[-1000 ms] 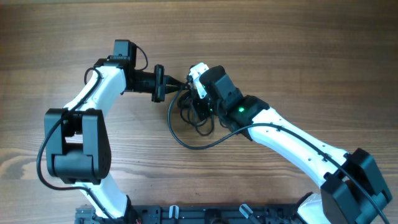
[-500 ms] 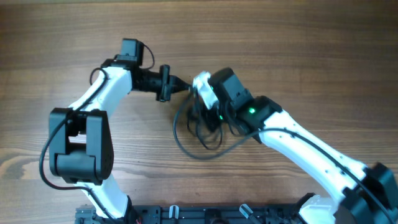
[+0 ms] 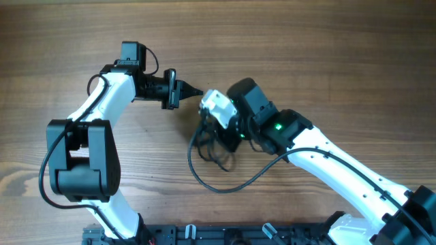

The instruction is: Untangle cables

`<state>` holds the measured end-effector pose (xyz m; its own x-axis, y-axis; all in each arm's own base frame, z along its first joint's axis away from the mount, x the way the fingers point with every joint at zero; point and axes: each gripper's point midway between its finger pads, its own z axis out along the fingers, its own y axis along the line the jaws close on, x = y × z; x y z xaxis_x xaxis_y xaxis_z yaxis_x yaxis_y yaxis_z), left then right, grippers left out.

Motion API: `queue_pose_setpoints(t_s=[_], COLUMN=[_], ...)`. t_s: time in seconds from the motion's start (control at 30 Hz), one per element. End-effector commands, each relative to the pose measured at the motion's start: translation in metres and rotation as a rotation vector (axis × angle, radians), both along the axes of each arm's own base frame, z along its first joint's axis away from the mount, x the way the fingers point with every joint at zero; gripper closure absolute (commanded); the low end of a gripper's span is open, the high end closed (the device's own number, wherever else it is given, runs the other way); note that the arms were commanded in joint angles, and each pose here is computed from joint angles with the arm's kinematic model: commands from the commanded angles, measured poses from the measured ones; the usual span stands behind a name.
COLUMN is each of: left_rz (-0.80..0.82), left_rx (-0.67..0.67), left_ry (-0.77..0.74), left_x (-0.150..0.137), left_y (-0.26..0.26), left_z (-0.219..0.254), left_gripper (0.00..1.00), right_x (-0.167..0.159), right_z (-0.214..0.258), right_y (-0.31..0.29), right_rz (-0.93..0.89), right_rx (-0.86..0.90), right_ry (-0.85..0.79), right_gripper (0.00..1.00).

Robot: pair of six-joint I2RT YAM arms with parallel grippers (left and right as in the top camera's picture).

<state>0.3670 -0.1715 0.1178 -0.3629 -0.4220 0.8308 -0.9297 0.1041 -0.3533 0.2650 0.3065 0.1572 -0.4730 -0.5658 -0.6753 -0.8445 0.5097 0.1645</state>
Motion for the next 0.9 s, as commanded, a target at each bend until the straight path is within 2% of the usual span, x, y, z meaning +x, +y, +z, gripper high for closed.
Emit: queue_pose_setpoints(t_s=[0.0,0.23,0.4,0.53,0.87], left_rz=[-0.026,-0.052,-0.052,-0.052,-0.052], left_rx=[-0.075,-0.142,-0.142,-0.142,-0.142], left_ry=[-0.044,-0.065,-0.065,-0.065,-0.064], left_x=[0.0,-0.003,-0.003,-0.003,-0.003], left_y=[-0.004,-0.008,-0.008,-0.008,-0.008], left_z=[0.019,0.03,0.03,0.03,0.03], left_gripper=[0.96,0.94,0.8,0.77,0.69], right_x=[0.035,0.055,0.065,0.077,0.064], right_z=[0.01,-0.01,-0.017,-0.013,-0.01], right_y=[-0.01,-0.016,-0.017,-0.023,-0.004], right_rz=[-0.18,-0.302,-0.351,-0.432,-0.336], right_rx=[-0.017,-0.06,-0.071,-0.057,0.019], right_ry=[-0.098,-0.096,-0.104,-0.125,-0.06], right_gripper=[0.96,0.96,0.96,0.96,0.96])
